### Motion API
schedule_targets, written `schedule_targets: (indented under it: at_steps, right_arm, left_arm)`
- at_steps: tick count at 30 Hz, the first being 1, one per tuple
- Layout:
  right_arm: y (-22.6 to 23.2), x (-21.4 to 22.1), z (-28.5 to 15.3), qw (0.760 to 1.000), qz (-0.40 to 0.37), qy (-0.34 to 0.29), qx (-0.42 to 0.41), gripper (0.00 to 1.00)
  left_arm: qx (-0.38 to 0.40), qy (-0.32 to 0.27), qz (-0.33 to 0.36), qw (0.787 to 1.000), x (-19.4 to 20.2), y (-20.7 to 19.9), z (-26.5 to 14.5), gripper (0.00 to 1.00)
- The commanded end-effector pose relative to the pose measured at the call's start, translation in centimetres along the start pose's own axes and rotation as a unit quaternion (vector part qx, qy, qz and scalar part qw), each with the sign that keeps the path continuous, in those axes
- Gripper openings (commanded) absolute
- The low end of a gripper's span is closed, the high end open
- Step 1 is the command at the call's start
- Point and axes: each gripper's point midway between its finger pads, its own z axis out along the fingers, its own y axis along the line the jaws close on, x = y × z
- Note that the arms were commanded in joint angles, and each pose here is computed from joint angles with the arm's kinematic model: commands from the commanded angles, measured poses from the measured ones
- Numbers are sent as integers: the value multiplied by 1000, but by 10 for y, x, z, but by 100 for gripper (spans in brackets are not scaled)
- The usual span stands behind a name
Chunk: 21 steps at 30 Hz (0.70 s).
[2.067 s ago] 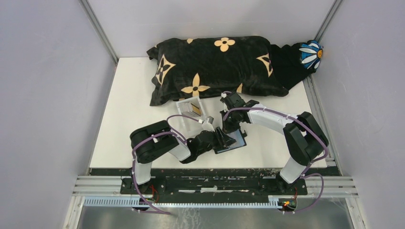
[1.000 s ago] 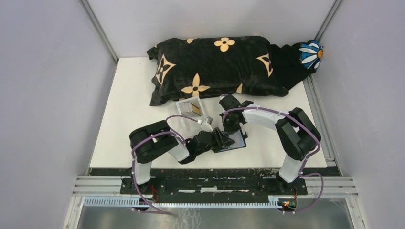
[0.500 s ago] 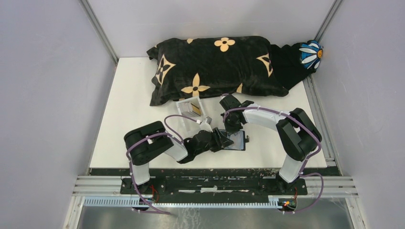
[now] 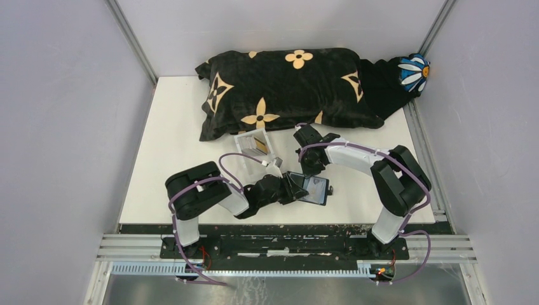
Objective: Put the credit cards into the card holder
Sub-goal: Insert the credit card into the card holder.
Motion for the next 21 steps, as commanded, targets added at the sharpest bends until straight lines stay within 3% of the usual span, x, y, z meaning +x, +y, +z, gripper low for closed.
schedule_targets:
  at_steps: [1,14,21]
  right_arm:
    - [5,-31,-20,998,-2,-56,-9,17]
    - [9,-45,-46,995,1,-96,-18,18]
    - [-11,-9,-58,994,24,-103,34,16]
  left_arm:
    - [-26,35,43,998,17,24,-5,32]
    - [-21,-1,46,999,3,19,-11,31]
    - [-18,-3,52,998,1,14,-6,27]
